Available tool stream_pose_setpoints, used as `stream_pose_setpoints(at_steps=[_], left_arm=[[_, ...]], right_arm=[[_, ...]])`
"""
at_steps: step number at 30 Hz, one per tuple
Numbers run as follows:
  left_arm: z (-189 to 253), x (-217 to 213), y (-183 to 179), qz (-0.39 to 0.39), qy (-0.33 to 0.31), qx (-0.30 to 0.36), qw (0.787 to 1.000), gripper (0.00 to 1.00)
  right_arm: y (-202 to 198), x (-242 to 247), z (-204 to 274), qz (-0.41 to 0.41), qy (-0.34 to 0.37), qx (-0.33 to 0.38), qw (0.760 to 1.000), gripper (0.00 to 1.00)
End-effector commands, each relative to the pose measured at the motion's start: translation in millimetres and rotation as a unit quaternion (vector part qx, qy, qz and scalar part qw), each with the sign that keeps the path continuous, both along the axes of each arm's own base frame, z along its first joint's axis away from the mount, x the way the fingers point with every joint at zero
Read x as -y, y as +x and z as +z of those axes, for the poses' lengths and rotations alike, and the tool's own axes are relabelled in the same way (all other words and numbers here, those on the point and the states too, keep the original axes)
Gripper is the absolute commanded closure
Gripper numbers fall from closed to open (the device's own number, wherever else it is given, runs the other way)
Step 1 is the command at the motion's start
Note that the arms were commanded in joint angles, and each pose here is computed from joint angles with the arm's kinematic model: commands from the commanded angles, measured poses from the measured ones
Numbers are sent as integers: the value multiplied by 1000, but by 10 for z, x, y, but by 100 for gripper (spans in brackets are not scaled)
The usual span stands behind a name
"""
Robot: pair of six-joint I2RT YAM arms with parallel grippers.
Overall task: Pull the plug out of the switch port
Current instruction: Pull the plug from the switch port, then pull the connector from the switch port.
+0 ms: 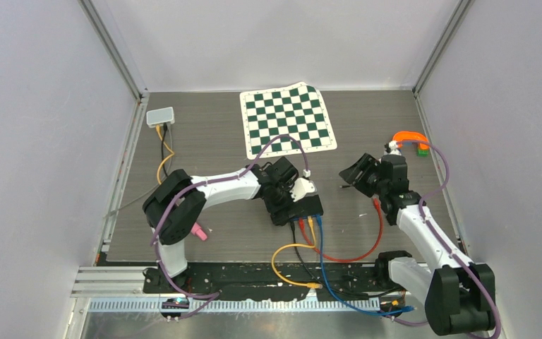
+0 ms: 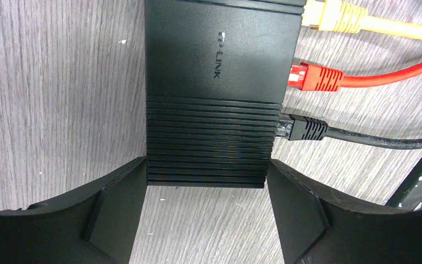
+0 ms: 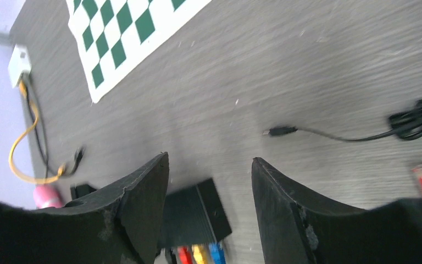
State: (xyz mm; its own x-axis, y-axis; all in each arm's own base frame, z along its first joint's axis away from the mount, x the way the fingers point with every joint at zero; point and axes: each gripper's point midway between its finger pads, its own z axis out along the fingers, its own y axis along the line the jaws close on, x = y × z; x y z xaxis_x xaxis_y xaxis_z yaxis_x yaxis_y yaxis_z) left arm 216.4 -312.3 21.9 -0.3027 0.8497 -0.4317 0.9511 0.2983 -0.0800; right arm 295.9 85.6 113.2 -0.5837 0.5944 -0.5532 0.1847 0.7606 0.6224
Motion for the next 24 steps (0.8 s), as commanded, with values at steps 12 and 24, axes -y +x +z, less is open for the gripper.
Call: stream_pose_setpoints(at_steps=[12, 24], left_arm=[[45, -8, -3, 8, -1, -9, 1000, 16], [57, -21, 24, 14, 3, -3, 1000, 19]], right_arm=[[-851, -756, -582, 215, 106, -84, 967, 41], [-1028, -1018, -781, 237, 131, -110, 956, 53]])
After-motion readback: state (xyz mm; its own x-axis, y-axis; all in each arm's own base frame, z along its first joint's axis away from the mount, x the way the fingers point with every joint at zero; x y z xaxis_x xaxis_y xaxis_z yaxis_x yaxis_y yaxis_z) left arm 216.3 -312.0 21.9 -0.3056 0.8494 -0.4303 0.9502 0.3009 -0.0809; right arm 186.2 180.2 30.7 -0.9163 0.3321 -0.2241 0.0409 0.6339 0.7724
